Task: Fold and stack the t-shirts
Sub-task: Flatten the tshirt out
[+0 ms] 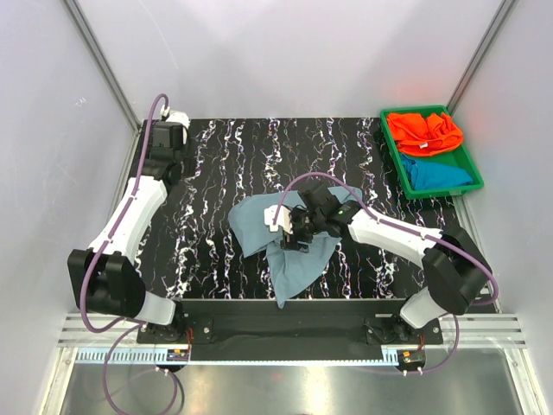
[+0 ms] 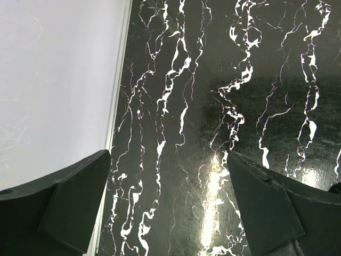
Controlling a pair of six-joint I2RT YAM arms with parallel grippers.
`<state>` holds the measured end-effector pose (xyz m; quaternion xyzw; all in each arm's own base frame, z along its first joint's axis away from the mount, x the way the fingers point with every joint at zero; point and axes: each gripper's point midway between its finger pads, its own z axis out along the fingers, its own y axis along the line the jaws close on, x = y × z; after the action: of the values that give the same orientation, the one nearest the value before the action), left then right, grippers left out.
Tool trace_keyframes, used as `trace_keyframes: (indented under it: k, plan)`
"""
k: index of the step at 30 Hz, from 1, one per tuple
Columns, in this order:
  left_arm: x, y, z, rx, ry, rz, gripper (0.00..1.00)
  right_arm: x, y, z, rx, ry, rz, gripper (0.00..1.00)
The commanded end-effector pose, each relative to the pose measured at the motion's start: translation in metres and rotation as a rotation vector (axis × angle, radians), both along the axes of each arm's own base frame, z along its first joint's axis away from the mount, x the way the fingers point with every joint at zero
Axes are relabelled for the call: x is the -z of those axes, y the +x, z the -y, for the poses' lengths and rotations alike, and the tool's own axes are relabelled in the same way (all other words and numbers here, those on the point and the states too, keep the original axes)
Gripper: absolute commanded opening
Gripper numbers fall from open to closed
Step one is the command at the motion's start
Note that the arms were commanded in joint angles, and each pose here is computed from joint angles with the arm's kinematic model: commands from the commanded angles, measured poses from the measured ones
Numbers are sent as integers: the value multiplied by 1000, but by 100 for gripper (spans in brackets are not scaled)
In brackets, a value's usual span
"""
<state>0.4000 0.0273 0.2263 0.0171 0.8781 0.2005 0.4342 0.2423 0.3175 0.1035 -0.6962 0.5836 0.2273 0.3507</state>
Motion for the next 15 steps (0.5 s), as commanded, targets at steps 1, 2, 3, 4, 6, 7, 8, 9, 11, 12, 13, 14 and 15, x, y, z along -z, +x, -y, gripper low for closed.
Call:
trace_keyframes:
  k: [1, 2, 3, 4, 6, 7, 8, 9, 11, 12, 13, 14, 15]
  plan:
    - [-18, 13, 2, 3, -19, 69, 98, -5, 1, -3, 49, 0, -35, 74]
    - [-20, 12, 2, 3, -21, 74, 98, -4, -1, -3, 47, -2, -40, 75]
    - [-20, 11, 2, 4, -21, 72, 98, -3, -5, -2, 41, -11, -56, 76]
    - [-20, 9, 2, 1, -25, 74, 98, -2, -6, -2, 39, -17, -64, 78]
    - [-21, 7, 3, 4, -30, 74, 98, 0, -10, 0, 37, -25, -80, 81]
    - [-21, 6, 3, 3, -34, 77, 98, 1, -12, 0, 34, -30, -88, 85]
    - [-20, 5, 3, 2, -35, 76, 98, 3, -13, 1, 34, -32, -97, 86]
    - [-20, 5, 3, 2, -34, 74, 98, 4, -15, 1, 34, -34, -105, 87]
    - [-17, 3, 3, 2, -35, 67, 98, 6, -17, 1, 34, -35, -119, 89]
    - [-16, 3, 3, 1, -34, 66, 98, 10, -20, 1, 36, -38, -125, 89]
    - [-16, 2, 3, 0, -39, 67, 98, 11, -20, 0, 36, -37, -124, 89]
    - [-16, 2, 3, 1, -41, 67, 98, 13, -22, 0, 36, -40, -126, 89]
    - [-16, 2, 4, 0, -44, 67, 98, 14, -23, 0, 36, -39, -125, 89]
